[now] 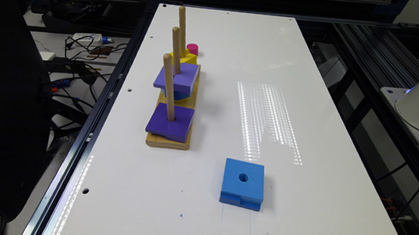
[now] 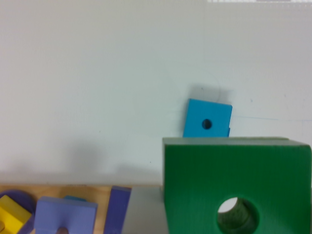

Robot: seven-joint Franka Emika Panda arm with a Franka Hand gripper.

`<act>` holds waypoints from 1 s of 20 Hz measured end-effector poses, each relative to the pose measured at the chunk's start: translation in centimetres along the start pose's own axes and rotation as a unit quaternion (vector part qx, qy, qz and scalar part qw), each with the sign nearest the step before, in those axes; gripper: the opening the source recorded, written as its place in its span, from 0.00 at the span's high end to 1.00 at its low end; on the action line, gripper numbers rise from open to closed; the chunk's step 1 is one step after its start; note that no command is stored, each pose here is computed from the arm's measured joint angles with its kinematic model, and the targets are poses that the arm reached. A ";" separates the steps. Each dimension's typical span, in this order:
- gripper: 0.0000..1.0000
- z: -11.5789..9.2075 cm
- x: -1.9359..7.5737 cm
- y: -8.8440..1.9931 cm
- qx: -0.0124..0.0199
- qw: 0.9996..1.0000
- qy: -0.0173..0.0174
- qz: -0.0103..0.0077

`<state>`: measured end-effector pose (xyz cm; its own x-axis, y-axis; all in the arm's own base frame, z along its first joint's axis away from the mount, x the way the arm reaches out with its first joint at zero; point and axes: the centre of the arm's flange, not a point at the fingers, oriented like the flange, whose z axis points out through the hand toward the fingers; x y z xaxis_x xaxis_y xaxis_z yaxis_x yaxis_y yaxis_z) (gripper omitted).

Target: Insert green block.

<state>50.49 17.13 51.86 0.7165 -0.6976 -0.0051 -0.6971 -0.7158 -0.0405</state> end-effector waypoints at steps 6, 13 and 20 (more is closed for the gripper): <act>1.00 0.0 0.03 0.0 0.000 1.000 0.000 0.000; 1.00 0.3 0.30 0.2 -0.002 1.000 -0.001 0.002; 1.00 1.6 1.31 -0.1 0.001 1.000 -0.003 0.004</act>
<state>51.53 16.33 50.28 0.7116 -0.7025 -0.0107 -0.7023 -0.7107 -0.0417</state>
